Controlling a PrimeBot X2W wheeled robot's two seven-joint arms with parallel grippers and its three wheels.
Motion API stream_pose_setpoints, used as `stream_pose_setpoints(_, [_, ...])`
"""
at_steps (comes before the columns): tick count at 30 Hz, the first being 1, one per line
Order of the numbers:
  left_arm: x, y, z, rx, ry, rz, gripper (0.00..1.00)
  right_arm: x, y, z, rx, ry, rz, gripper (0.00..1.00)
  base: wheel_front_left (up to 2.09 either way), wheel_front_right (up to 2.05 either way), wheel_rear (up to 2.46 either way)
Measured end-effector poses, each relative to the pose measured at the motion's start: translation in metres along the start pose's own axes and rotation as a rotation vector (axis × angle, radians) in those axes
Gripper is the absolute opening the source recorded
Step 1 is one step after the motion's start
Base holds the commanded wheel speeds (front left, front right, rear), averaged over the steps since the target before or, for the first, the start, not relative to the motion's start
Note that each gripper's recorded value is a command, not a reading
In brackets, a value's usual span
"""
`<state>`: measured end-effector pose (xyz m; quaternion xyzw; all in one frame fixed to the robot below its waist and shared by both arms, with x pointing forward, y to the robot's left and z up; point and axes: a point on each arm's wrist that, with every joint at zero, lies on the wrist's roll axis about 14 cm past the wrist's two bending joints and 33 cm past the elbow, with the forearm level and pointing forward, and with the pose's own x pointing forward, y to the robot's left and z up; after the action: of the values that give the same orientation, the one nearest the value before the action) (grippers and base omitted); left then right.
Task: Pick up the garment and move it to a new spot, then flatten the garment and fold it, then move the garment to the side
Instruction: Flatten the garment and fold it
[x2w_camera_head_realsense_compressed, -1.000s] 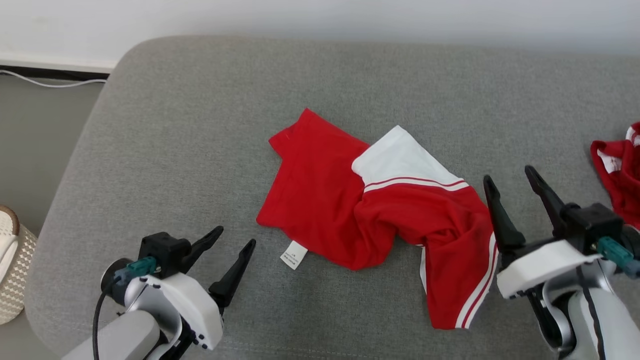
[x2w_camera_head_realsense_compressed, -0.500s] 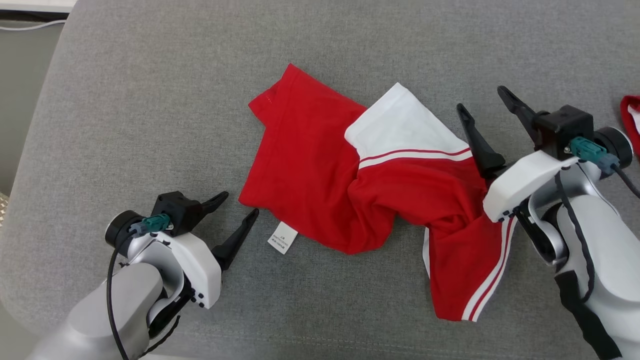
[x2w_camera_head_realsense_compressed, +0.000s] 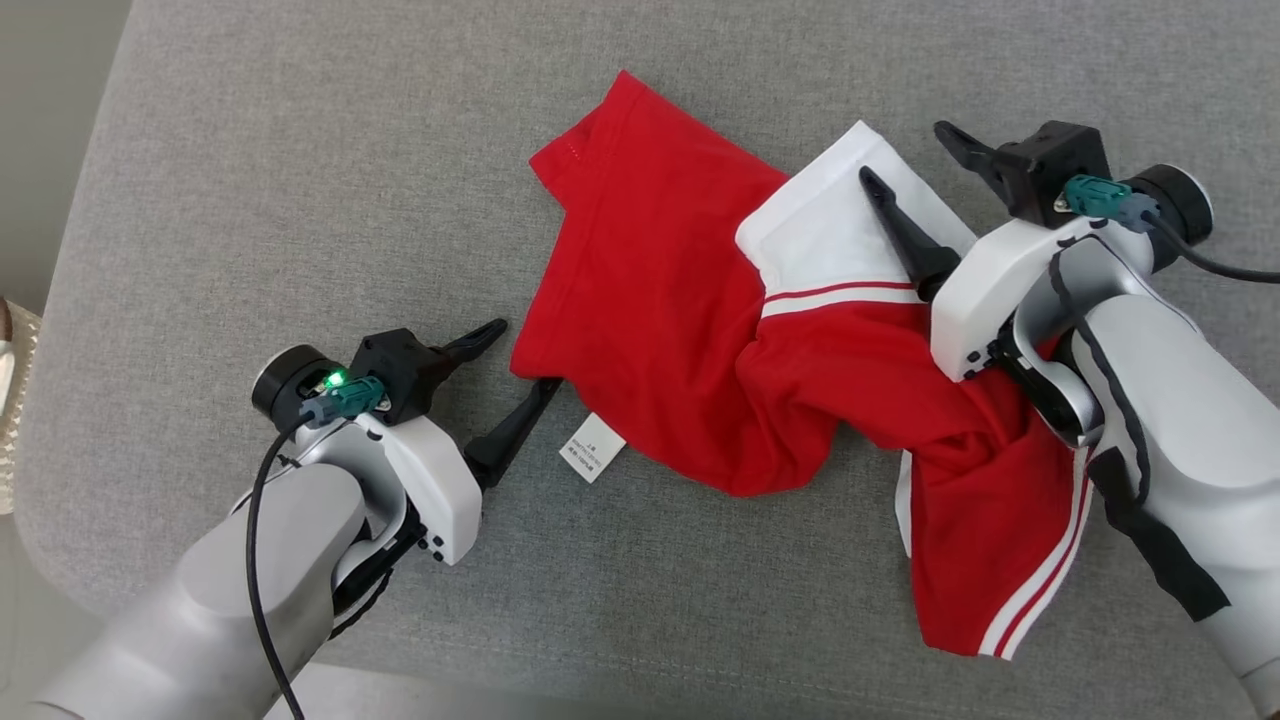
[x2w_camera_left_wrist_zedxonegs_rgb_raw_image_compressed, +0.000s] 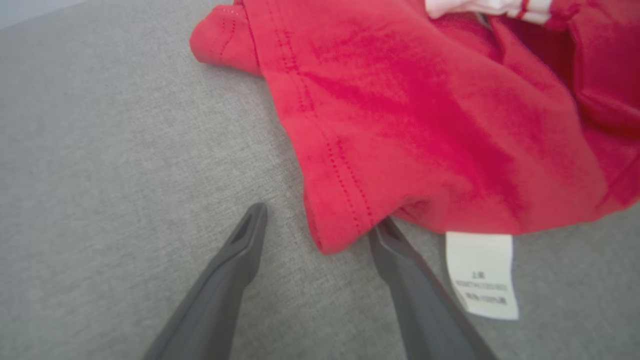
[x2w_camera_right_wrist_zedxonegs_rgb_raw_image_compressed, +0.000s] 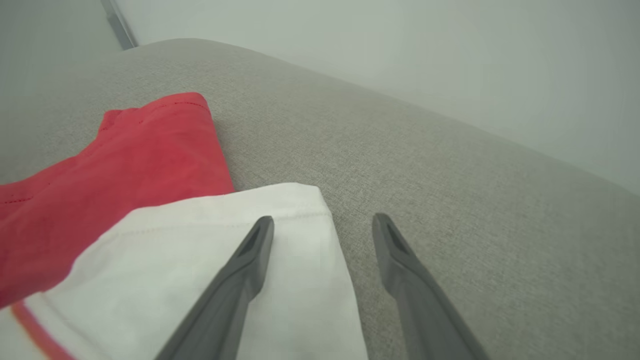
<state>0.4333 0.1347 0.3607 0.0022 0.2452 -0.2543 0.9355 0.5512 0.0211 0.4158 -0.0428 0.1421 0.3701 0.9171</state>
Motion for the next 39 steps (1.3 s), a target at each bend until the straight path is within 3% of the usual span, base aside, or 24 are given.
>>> stream_pose_setpoints(12, [0.002,-0.006,-0.002,0.027,-0.001,-0.03,1.0,0.014,0.011,-0.019,0.003,0.071,0.068,1.0,0.0,0.0,0.0])
stream_pose_setpoints(13, [0.003,-0.008,-0.003,0.029,0.004,-0.04,0.98,0.015,0.011,-0.021,0.002,0.081,0.068,0.73,0.0,0.0,0.0])
stream_pose_setpoints(14, [0.004,-0.01,-0.002,0.037,0.004,-0.05,0.48,0.016,0.011,-0.023,-0.009,0.091,0.072,0.17,0.0,0.0,0.0])
stream_pose_setpoints(15, [0.006,-0.012,0.0,0.041,0.0,-0.061,0.25,0.017,0.01,-0.024,-0.018,0.098,0.073,0.0,0.0,0.0,0.0])
stream_pose_setpoints(16, [0.007,-0.015,0.002,0.041,-0.003,-0.07,0.0,0.018,0.009,-0.025,-0.02,0.105,0.072,0.0,0.0,0.0,0.0])
stream_pose_setpoints(22, [0.007,-0.022,0.008,0.039,-0.015,-0.092,0.0,0.016,0.003,-0.014,0.009,0.042,0.05,0.0,0.0,0.0,0.0])
stream_pose_setpoints(27, [-0.001,-0.018,0.023,0.034,-0.055,-0.077,0.0,0.002,-0.023,0.019,0.063,-0.107,-0.031,0.0,0.0,0.0,0.0])
stream_pose_setpoints(35, [-0.035,-0.009,0.046,-0.001,-0.135,-0.022,0.0,-0.066,-0.077,0.057,0.16,-0.327,-0.218,0.0,0.0,0.0,0.0])
stream_pose_setpoints(39, [-0.042,-0.009,0.058,-0.049,-0.123,-0.044,0.0,-0.086,-0.079,0.063,0.175,-0.365,-0.247,0.0,0.0,0.0,0.0])
